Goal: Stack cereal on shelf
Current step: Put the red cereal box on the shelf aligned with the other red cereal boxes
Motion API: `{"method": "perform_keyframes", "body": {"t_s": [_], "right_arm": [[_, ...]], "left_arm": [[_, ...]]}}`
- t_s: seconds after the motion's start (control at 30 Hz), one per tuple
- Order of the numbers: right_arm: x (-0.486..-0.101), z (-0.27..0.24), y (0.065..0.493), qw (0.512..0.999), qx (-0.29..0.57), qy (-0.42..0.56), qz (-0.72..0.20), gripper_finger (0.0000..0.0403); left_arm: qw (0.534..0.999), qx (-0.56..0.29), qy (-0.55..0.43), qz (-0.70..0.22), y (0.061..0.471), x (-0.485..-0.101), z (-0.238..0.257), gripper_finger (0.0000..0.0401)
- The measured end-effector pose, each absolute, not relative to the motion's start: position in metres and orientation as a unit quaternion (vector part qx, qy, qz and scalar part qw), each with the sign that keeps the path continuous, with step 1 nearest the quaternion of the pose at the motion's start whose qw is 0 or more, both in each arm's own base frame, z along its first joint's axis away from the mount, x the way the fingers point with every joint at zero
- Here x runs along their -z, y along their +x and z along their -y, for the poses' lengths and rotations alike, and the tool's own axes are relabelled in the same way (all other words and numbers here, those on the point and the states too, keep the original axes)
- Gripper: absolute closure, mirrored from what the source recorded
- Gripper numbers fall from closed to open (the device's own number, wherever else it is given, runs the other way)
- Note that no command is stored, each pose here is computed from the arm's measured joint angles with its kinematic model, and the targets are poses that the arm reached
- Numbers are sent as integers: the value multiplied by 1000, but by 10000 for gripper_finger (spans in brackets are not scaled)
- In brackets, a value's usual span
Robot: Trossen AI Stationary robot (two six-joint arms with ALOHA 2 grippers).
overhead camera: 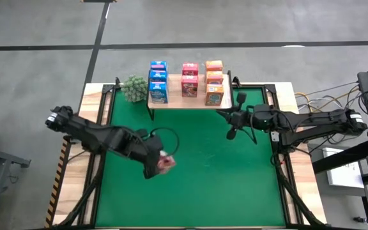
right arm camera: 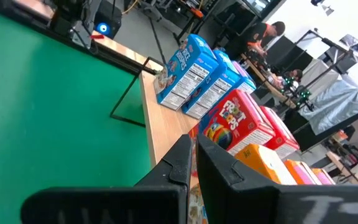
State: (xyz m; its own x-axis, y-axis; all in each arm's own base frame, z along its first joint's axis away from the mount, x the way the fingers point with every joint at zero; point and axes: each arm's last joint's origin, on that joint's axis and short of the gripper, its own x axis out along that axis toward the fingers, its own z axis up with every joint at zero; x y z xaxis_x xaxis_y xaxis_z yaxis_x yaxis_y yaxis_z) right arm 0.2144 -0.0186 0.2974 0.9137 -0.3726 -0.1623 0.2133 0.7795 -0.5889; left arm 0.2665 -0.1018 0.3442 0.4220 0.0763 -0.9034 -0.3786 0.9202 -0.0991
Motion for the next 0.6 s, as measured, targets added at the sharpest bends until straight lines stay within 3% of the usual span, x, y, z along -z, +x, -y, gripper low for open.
{"method": "perform_keyframes", "body": {"t_s": [0.27, 0.6], "right_arm": [[-299, 18, 205, 942, 158, -259, -143, 390], [-297, 18, 203, 946, 158, -240, -151, 390]], "left_arm": [[883, -115, -26, -455, 276, -392, 68, 221], [907, -116, 61, -400, 278, -436, 21, 221]]}}
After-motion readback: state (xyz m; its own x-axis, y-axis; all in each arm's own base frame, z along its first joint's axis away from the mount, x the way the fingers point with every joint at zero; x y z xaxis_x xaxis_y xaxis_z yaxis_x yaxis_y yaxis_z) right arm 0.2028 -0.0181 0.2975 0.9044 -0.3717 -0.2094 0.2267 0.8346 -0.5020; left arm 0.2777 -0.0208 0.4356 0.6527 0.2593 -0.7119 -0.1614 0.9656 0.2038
